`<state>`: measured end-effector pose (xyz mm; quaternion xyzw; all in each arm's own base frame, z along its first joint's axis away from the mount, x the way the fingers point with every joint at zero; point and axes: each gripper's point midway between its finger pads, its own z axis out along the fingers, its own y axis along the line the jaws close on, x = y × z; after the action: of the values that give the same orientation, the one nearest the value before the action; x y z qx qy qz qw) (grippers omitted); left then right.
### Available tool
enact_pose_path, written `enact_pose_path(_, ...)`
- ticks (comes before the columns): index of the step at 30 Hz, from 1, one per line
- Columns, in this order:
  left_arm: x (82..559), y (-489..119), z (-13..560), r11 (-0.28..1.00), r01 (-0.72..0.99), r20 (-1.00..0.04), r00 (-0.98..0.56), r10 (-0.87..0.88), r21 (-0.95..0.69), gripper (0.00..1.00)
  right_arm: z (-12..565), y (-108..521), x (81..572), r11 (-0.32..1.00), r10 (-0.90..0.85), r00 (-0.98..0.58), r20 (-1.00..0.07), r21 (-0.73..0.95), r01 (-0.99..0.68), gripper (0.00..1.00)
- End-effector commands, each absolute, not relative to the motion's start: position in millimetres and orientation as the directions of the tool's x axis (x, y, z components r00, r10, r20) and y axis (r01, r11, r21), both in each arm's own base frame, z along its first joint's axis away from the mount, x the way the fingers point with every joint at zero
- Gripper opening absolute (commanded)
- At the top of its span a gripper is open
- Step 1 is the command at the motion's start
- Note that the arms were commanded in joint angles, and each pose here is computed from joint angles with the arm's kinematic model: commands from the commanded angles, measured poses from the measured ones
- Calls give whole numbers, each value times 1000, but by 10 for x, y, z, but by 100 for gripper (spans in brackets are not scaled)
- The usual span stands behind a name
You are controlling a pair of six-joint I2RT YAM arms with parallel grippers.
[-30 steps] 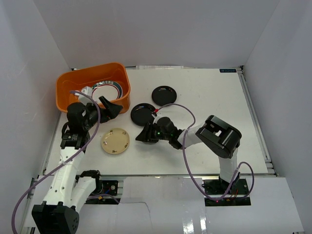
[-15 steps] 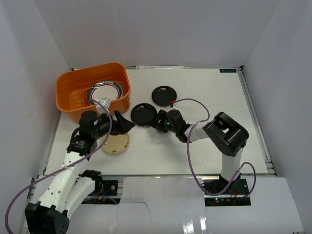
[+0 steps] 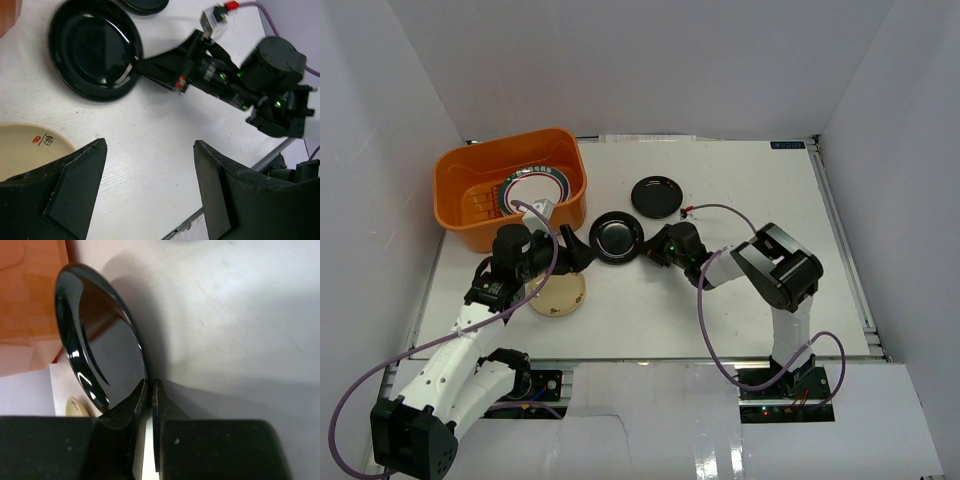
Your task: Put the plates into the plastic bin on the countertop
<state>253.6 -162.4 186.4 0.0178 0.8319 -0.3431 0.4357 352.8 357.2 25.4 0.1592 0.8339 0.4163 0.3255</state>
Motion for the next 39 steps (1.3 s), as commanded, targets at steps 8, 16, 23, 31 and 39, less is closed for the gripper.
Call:
enact_pose_path(8,2720,-1724,1804,735,251,-669,-656,-349,-630,80,1090,2989,2844,587,450,-707,-546,777,-226,8)
enact_pose_path(16,2871,-1958,1708,670,265,-614,-705,-356,-693,71,1612,3046,2621,479,343,-722,-601,773,-416,8)
enact_pose_path(23,2960,-2060,1796,618,263,-587,-702,-404,-740,0,1600,3119,2532,440,283,-756,-590,780,-444,8)
enact_pose_path(31,3458,-1717,2775,733,226,-722,-501,-478,-642,0,1684,3050,2520,477,246,-714,-655,723,-499,70)
enact_pose_path(39,4024,-283,3220,716,-52,-681,-268,-681,-696,0,1433,3027,2473,532,152,-719,-678,669,-519,70)
